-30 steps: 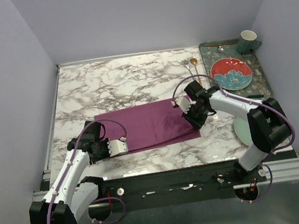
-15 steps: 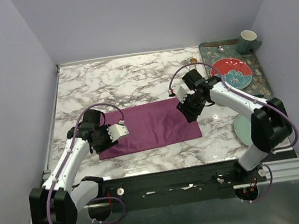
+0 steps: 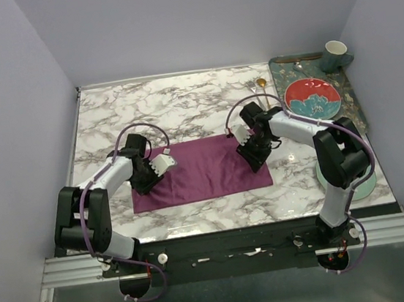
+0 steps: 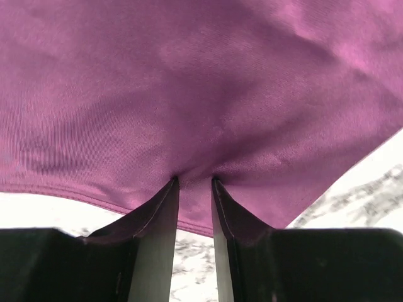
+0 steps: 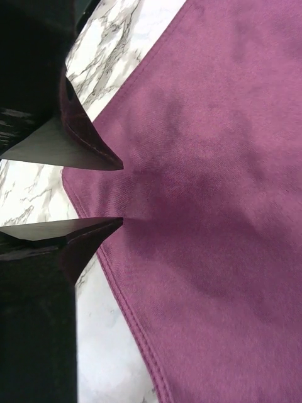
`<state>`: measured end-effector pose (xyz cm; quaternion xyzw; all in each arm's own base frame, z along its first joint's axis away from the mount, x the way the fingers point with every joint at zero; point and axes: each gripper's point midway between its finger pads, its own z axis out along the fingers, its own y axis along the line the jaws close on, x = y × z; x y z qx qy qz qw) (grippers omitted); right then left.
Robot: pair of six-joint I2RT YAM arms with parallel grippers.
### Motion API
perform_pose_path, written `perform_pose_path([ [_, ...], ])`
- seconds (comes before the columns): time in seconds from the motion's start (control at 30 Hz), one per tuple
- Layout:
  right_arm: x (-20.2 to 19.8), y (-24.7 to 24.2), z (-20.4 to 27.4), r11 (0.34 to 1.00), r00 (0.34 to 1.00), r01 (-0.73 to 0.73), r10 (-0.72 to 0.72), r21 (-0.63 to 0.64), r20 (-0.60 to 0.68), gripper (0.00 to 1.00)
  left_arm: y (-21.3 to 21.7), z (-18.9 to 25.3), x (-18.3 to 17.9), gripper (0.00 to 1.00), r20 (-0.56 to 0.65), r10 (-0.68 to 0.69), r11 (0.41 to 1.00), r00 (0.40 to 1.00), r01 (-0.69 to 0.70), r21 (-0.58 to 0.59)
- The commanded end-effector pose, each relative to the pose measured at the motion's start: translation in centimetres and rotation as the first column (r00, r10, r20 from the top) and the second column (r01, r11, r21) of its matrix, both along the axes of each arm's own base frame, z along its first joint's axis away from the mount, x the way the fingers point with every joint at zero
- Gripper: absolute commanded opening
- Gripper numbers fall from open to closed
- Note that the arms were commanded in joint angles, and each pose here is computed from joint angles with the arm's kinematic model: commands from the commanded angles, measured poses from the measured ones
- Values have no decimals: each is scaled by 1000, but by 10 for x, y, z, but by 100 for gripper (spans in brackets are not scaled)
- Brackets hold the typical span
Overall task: Fold the napkin into a case and place the utensils inside
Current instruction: Fold and flatten the napkin at the center of the board.
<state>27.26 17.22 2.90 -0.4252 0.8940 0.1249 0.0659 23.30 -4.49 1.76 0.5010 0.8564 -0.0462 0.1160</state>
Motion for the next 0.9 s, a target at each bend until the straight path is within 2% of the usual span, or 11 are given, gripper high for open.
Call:
perform_pose_path([
  [0.0, -20, -1, -13, 1000, 998, 8, -8, 7, -63, 43, -3, 2, 33, 37, 49, 37, 999, 998, -37, 6],
  [0.17, -33, 7, 1, 997, 995, 17, -10, 70, -94, 43, -12, 25, 45, 43, 81, 25, 999, 996, -22, -44],
  [0.27, -19, 27, 52, 981, 1000, 25, -23, 191, -13, 50, -26, 74, 64, 57, 179, 70, 986, 981, -40, -162],
  [0.33, 10, 45, 109, 959, 991, 8, -46, 284, 129, 56, -42, 109, 74, 91, 232, 96, 963, 968, -31, -268],
  [0.37, 20, 49, 128, 950, 983, 18, -74, 310, 169, 70, -50, 146, 85, 99, 296, 154, 939, 943, -46, -341],
  [0.47, 58, 68, 203, 907, 932, 3, -155, 422, 328, 100, -64, 220, 115, 99, 445, 283, 872, 850, -35, -488],
  [0.53, 86, 80, 252, 865, 871, -16, -234, 501, 432, 100, -73, 253, 125, 99, 446, 388, 803, 807, -58, -593],
  [0.63, 128, 92, 291, 811, 773, 2, -372, 586, 513, 100, -98, 303, 135, 99, 503, 383, 716, 775, 95, -691],
  [0.7, 150, 103, 289, 788, 759, 14, -409, 616, 506, 100, -104, 298, 145, 99, 484, 421, 671, 767, 95, -735],
  [0.73, 158, 112, 290, 773, 761, 3, -413, 634, 500, 99, -109, 298, 149, 99, 368, 512, 582, 776, 1, -813],
  [0.87, 163, 144, 265, 717, 877, 76, -379, 693, 296, 100, -132, 263, 166, 99, 128, 500, 465, 856, -142, -874],
])
